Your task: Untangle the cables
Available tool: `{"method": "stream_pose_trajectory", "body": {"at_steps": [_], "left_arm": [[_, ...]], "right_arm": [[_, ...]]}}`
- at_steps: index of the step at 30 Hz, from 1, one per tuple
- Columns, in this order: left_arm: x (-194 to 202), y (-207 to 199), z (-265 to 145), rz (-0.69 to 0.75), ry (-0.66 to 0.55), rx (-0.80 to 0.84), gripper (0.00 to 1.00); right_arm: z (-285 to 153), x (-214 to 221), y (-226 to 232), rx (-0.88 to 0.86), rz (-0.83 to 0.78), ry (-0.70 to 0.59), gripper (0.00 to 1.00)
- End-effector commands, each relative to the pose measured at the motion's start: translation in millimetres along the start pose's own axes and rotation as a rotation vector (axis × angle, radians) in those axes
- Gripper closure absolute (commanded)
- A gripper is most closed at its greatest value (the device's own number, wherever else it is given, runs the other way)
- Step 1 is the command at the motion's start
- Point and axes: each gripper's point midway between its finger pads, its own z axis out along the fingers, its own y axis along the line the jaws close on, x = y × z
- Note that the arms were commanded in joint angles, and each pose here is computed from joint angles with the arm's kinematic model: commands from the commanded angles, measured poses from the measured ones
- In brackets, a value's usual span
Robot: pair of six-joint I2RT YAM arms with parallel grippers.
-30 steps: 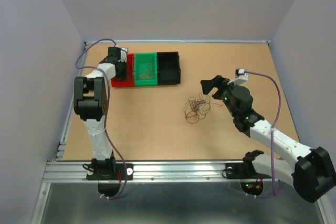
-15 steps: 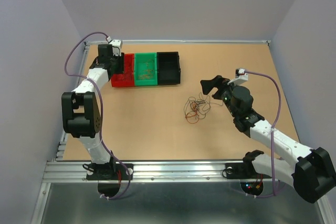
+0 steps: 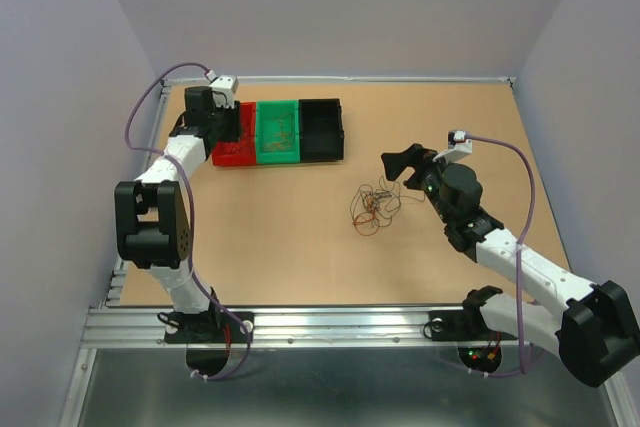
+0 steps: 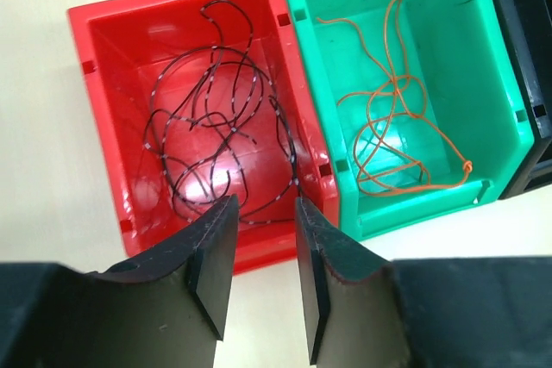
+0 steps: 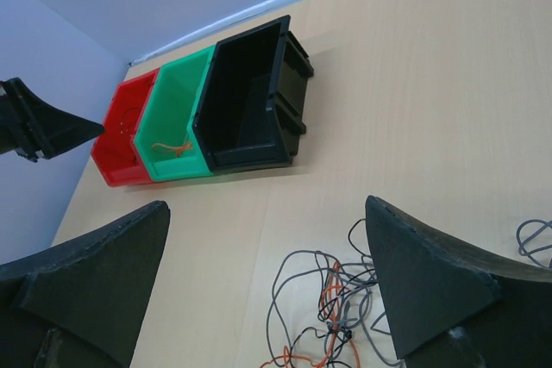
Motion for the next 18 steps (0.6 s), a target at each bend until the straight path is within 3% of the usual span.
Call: {"method": "stream_pose_trajectory", "body": {"at_steps": [1,12,15,16,18], "left_arm": [[-23.6,-8.1,10.0,0.028,-0.056,0.06,0.56],[-19.0,-11.5,20.8,0.033,-0.041,0.093,0.55],[-17.6,-4.7,28.3,0.031,-0.025,0.063,0.72],[-15.2,-3.1,30.8,0.027,-0.015,0.057,0.87],[-10.5,0.5,36.9,0.023,0.004,0.042,0.99]], "right_arm": [[-0.1,-8.1,5.6,-0.027,-0.009,-0.04,0.0],[0.8,-6.8,6.5,-0.032,-0.013,-0.033,0.0],[0.7,-6.6,7.4,-0.035,-0.013,-0.031,0.0],[0.6,-7.5,7.7,-0.036,-0.011,-0.034,0.0],[0.7,-6.5,6.9,-0.035,-0.013,-0.031,0.0]]}}
